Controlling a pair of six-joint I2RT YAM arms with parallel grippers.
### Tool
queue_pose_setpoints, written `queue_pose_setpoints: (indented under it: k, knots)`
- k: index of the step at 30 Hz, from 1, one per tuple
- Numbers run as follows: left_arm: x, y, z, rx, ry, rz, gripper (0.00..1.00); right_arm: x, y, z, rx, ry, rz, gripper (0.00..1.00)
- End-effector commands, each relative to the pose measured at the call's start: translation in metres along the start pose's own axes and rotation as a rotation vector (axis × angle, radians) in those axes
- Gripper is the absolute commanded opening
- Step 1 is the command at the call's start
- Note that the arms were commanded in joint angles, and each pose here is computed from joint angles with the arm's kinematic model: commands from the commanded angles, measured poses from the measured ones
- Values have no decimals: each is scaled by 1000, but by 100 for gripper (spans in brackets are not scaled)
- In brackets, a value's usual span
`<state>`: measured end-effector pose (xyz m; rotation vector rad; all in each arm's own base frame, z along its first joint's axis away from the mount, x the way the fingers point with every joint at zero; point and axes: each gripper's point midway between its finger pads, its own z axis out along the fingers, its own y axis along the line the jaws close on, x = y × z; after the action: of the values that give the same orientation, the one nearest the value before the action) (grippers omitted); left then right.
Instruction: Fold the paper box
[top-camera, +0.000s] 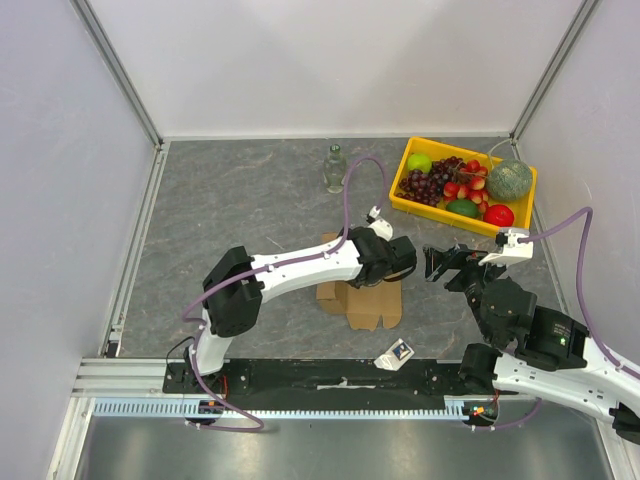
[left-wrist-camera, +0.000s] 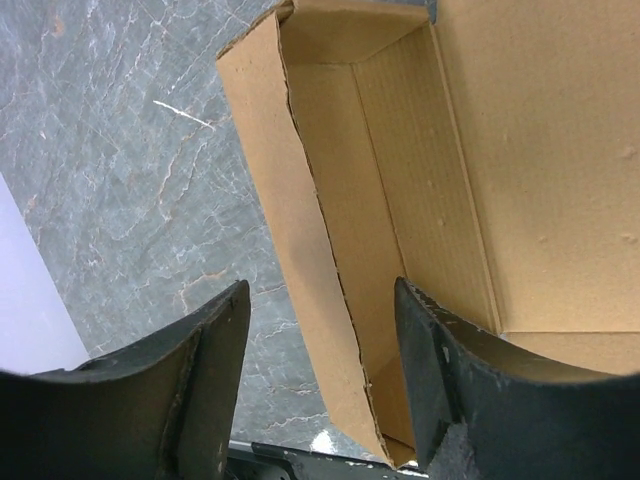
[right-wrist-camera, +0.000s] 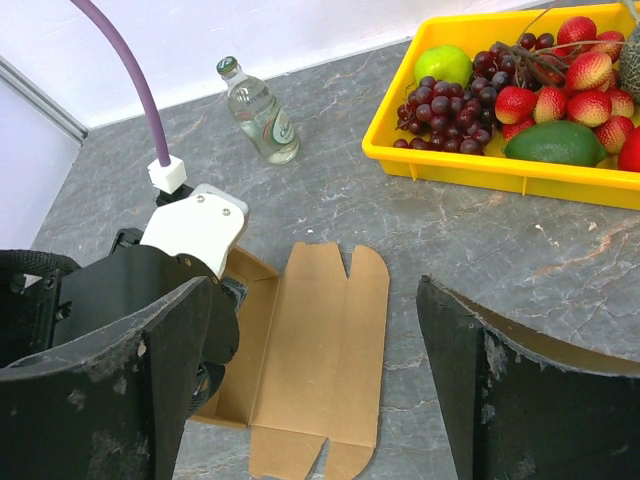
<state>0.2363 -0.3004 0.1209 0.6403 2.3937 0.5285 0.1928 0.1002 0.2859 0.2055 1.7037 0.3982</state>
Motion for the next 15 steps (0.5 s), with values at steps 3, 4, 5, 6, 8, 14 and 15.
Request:
queue_pose_setpoints:
  k: [3, 4, 5, 6, 8, 14, 15]
  knots:
    - [4, -5, 13, -41, -20, -35, 63, -15, -2, -2, 18, -29, 42, 89]
    - [5, -6, 14, -42, -19, -34, 61, -15, -1, -3, 15, -28, 42, 89]
    - [7, -6, 17, -48, -15, -28, 60, -14, -1, -2, 16, -27, 39, 89]
    - [9, -7, 19, -49, -13, -25, 58, -14, -1, -2, 17, -27, 38, 87]
    - [11, -7, 21, -50, -14, -24, 54, -14, -1, -2, 16, -26, 36, 86]
    - [16, -10, 30, -36, -10, -21, 46, -14, 0, -2, 15, -25, 32, 85]
    - [17, -9, 31, -37, -8, -24, 45, -15, 0, -2, 13, -25, 33, 85]
